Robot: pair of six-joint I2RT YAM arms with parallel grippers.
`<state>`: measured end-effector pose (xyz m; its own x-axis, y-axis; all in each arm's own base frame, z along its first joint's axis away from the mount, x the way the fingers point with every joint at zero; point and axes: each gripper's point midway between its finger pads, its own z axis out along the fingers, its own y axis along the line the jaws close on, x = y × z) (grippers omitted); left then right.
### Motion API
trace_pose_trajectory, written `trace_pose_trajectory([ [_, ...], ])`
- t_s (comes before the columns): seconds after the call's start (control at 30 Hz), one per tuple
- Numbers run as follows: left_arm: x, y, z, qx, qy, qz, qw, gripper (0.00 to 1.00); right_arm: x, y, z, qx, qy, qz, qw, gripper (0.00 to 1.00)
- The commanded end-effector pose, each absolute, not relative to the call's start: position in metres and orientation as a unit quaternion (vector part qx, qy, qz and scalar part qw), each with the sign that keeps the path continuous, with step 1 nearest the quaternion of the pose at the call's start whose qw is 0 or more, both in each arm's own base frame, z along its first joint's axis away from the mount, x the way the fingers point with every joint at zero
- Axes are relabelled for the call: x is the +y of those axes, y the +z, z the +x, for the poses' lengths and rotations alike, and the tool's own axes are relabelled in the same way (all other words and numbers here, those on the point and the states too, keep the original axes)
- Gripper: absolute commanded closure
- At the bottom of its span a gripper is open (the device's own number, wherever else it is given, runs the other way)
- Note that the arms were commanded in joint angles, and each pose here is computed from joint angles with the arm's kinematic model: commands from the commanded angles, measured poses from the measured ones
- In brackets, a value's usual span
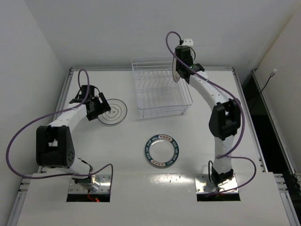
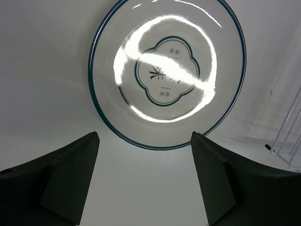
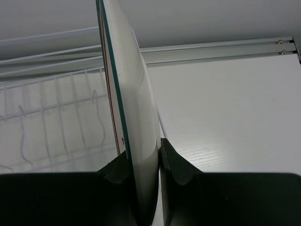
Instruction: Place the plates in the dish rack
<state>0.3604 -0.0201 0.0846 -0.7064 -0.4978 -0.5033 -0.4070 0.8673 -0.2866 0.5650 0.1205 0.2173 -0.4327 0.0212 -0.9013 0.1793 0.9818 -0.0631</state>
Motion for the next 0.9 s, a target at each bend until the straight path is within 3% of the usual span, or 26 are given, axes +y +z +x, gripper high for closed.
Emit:
trace_pose_trajectory([
  [0.0,-0.021,0.089,0.366,0.919,-0.083,-0.241,0.3,0.24,0.111,0.244,0.588,0.812,-0.109,0.062,0.569,1.0],
  [0.37,-0.021,0.083,0.368,0.922,-0.081,-0.242,0.292,0.24,0.098,0.231,0.622,0.804,-0.114,0.054,0.581,1.0],
  [0.73,-0.021,0.08,0.368,0.923,-0.08,-0.242,0.288,0.24,0.094,0.253,0.617,0.785,-0.097,0.062,0.609,1.0],
  [0.87,-0.021,0.083,0.37,0.922,-0.081,-0.242,0.292,0.24,0.1,0.218,0.627,0.809,-0.088,0.04,0.58,1.0],
])
